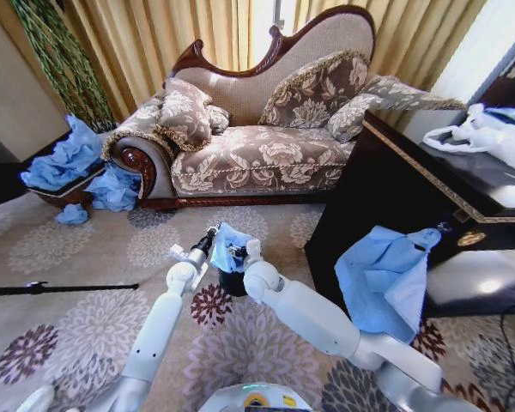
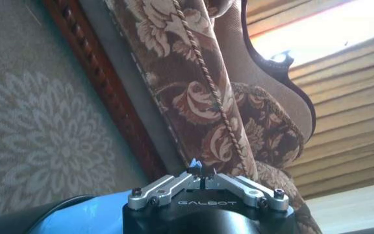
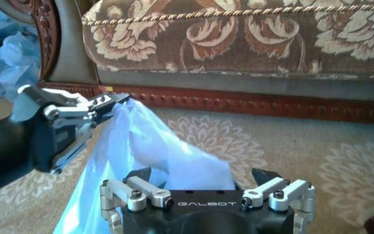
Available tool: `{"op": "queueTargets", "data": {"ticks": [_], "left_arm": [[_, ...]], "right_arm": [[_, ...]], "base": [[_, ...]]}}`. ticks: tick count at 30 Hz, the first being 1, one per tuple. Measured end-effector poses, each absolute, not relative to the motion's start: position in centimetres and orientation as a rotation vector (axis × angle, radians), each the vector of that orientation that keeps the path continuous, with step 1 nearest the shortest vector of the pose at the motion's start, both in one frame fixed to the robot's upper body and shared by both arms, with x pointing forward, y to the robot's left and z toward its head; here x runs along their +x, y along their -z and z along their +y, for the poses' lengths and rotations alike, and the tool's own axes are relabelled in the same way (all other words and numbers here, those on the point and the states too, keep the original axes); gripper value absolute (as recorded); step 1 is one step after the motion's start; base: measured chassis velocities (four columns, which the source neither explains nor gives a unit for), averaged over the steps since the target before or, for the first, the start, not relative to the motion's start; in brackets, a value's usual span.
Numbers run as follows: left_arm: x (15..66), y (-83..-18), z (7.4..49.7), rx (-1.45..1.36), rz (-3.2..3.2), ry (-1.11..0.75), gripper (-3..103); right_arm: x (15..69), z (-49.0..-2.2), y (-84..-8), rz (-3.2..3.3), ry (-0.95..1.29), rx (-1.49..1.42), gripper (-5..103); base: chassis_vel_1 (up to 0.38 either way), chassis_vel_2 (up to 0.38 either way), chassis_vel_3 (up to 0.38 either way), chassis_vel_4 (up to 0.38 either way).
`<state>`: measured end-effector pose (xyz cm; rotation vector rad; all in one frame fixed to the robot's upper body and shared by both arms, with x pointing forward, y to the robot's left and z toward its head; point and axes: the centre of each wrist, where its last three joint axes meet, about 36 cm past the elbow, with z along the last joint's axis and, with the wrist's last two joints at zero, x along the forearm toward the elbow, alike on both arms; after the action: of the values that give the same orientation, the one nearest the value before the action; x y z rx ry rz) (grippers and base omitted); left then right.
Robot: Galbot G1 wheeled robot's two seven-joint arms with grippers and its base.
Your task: Place a garbage bag over the trash bin.
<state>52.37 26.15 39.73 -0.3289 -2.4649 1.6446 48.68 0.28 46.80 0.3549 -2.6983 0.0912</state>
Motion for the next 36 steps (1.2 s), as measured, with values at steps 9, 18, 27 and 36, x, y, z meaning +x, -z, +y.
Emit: {"op": "queueTargets", "data": {"ticks": [9,18,27,36], "left_arm": [[52.5,-39.7,26.0,-0.343,-2.463,-1.643,0],[52.5,-39.8,25.8,-0.351,-2.463,-1.642,0],[52.3,-40.0,25.6,-0.360,-2.464,-1.650,0],[52.2,-40.3,25.5,-0.369,-2.467,-1.655,0]], "right_arm": [[49.7,0.1,-46.9,-2.709,-0.084,0.355,100],[49.6,0.8,-46.7,-2.687,-0.059,0.366,85],[50.0,0.5,-46.0,-2.667,-0.052,0.340,73],[50.2,-0.1,-45.6,-2.660,-0.056,0.328,57]], "base": [[0.000,0.000,0.000,0.000],[0.000,0.000,0.000,0.000],[0.000,0.000,0.000,0.000],[0.000,0.000,0.000,0.000]]}}
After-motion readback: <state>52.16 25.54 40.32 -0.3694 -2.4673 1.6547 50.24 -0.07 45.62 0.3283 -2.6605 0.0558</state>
